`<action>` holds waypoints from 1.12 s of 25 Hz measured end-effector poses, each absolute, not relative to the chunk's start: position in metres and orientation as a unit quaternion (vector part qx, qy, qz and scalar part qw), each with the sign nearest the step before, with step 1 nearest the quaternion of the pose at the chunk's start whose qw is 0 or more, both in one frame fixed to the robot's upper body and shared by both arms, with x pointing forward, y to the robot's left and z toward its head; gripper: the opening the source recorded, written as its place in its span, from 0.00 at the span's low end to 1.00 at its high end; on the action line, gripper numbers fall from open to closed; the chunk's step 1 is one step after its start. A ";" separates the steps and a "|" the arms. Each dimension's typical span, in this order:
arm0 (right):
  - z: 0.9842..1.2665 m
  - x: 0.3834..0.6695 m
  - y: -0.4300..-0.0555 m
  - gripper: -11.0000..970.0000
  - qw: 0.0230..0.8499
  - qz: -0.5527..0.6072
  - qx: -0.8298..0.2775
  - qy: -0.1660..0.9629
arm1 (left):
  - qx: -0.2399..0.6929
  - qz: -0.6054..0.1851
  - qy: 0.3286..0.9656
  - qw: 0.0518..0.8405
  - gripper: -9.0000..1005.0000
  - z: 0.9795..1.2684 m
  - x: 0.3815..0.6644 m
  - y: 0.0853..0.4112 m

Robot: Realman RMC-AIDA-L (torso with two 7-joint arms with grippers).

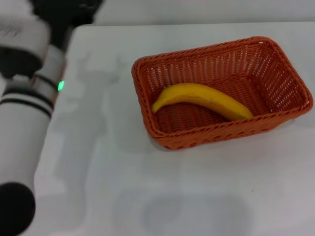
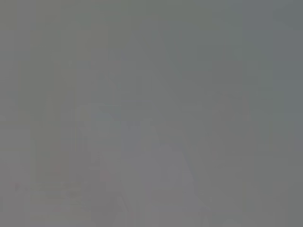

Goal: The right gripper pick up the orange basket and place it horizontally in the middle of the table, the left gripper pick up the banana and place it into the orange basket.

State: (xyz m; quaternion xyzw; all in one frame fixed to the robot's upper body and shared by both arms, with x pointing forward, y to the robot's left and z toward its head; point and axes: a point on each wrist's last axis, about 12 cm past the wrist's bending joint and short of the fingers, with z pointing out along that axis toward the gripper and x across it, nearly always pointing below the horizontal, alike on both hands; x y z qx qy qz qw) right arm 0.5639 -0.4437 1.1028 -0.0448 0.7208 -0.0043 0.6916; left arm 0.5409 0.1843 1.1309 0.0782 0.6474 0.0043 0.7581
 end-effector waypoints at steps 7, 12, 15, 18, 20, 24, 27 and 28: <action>1.099 0.558 -0.446 0.81 0.694 -0.010 -0.032 0.719 | -0.027 0.099 0.628 0.772 0.88 1.098 0.514 0.220; 1.099 0.557 -0.447 0.81 0.697 -0.012 -0.025 0.716 | -0.083 0.107 0.667 0.733 0.88 1.065 0.508 0.242; 1.099 0.555 -0.449 0.81 0.700 -0.015 -0.019 0.713 | -0.094 0.096 0.676 0.724 0.88 1.055 0.504 0.246; 1.100 0.554 -0.450 0.81 0.702 -0.016 -0.015 0.712 | -0.091 0.095 0.681 0.721 0.88 1.053 0.504 0.247; 1.100 0.553 -0.451 0.81 0.704 -0.016 -0.011 0.710 | -0.089 0.094 0.682 0.719 0.88 1.053 0.505 0.246; 1.101 0.552 -0.454 0.81 0.707 -0.018 -0.003 0.707 | -0.083 0.090 0.689 0.714 0.88 1.049 0.506 0.246; 1.100 0.551 -0.454 0.81 0.708 -0.017 0.000 0.706 | -0.081 0.085 0.700 0.705 0.88 1.045 0.507 0.246; 1.100 0.551 -0.453 0.81 0.709 -0.017 0.001 0.705 | -0.081 0.084 0.701 0.703 0.88 1.044 0.507 0.246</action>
